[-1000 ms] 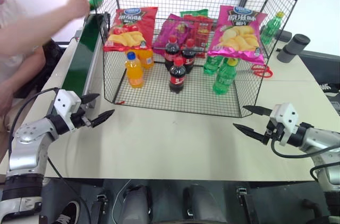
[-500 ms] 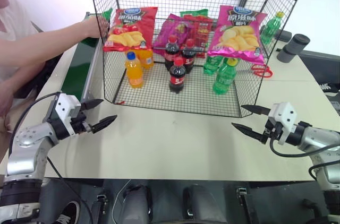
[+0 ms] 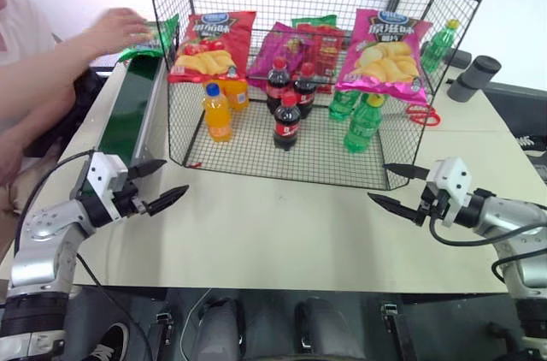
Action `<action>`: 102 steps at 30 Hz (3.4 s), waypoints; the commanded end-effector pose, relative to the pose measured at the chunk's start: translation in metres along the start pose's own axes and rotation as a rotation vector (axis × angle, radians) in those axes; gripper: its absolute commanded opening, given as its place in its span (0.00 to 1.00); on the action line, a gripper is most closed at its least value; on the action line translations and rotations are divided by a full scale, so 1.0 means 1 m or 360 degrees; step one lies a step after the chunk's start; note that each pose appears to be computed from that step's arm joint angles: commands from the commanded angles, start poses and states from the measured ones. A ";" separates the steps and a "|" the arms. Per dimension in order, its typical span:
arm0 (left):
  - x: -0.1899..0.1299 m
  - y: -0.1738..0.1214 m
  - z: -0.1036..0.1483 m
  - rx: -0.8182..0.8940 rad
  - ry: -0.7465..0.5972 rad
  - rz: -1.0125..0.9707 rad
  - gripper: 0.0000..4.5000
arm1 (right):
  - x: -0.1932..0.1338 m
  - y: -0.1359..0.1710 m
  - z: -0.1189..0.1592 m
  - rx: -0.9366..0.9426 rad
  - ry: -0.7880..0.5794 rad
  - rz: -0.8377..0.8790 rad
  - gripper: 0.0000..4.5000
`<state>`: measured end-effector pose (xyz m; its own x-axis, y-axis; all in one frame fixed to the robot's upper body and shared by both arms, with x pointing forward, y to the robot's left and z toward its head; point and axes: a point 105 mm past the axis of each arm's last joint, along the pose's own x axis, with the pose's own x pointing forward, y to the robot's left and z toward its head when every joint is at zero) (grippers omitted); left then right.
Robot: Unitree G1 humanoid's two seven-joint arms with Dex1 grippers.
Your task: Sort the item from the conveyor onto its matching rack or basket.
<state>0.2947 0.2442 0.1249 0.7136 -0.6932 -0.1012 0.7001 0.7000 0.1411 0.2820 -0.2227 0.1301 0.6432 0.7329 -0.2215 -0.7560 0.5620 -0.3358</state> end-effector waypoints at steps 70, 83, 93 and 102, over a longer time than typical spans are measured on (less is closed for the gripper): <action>-0.133 0.042 -0.017 0.1898 0.0783 0.0820 1.00 | 0.139 0.090 0.078 0.0176 -0.0576 0.0914 0.99; -0.126 0.044 -0.018 0.1912 0.0759 0.0806 1.00 | 0.139 0.092 0.077 0.0179 -0.0568 0.0903 0.99; -0.123 0.050 -0.018 0.1914 0.0755 0.0778 1.00 | 0.139 0.091 0.077 0.0178 -0.0564 0.0887 0.99; -0.097 0.038 -0.024 0.1825 0.0647 0.0686 0.72 | 0.139 0.093 0.080 0.0182 -0.0579 0.0878 1.00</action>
<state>0.2492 0.3476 0.1082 0.9729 -0.1883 -0.1339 0.1630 0.1489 0.9753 0.2929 -0.0392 0.1294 0.0917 0.9950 -0.0402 -0.9883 0.0860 -0.1257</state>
